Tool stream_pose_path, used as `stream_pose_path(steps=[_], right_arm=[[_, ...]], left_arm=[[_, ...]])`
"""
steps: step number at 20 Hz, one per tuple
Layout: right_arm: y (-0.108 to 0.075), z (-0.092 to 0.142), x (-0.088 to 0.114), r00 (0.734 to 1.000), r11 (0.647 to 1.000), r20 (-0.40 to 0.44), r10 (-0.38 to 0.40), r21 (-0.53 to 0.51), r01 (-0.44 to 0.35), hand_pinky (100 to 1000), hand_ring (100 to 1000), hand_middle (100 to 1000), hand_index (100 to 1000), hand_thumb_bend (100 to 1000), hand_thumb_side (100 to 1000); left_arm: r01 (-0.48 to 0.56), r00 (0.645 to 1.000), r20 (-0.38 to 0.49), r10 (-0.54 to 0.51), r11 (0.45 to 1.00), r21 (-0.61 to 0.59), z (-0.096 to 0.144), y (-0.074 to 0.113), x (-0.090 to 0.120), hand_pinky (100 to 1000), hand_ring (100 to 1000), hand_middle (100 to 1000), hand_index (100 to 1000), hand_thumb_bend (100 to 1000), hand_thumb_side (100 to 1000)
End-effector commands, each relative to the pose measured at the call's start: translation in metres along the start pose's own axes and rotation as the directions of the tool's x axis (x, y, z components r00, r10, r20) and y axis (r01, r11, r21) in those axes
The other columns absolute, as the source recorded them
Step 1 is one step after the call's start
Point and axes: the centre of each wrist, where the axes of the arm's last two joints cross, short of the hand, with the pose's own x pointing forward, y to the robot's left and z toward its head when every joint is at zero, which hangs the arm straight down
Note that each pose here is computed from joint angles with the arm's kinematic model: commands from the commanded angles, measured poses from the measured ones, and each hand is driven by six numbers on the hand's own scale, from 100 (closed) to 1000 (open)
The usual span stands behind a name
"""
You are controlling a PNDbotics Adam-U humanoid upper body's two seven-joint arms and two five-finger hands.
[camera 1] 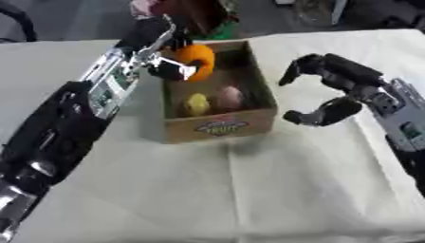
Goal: Pick up objects on the table and place them in the box.
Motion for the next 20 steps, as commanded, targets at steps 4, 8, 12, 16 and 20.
stream_pose_path(steps=[4, 8, 12, 16, 20], right_arm=[[-0.012, -0.003, 0.0, 1.0, 1.0, 0.012, 0.022, -0.007, -0.021, 685, 658, 622, 734, 418, 567], [-0.013, -0.001, 0.0, 1.0, 1.0, 0.007, 0.021, -0.012, -0.021, 685, 658, 622, 734, 411, 566], [-0.014, 0.001, -0.001, 1.0, 1.0, 0.002, 0.023, -0.012, -0.023, 685, 660, 623, 734, 417, 567], [-0.017, 0.005, -0.003, 1.0, 0.999, -0.01, 0.029, -0.017, -0.029, 685, 660, 623, 734, 414, 567], [-0.021, 0.014, -0.006, 0.999, 0.999, -0.035, 0.035, -0.034, -0.037, 683, 658, 622, 732, 406, 556]], left_arm=[[-0.021, 1.0, -0.009, 0.02, 0.997, -0.074, -0.003, -0.004, -0.01, 696, 666, 646, 750, 442, 303], [-0.064, 0.998, 0.008, 0.063, 0.996, 0.057, 0.0, 0.014, -0.007, 763, 759, 756, 823, 659, 363], [-0.16, 0.986, 0.074, 0.147, 0.96, 0.23, 0.012, 0.044, 0.004, 814, 815, 817, 867, 769, 522], [-0.279, 0.959, 0.139, 0.247, 0.907, 0.315, 0.041, 0.068, 0.007, 778, 755, 734, 813, 593, 263], [-0.468, 0.882, 0.174, 0.438, 0.764, 0.444, 0.089, 0.078, -0.006, 701, 650, 607, 748, 381, 186]])
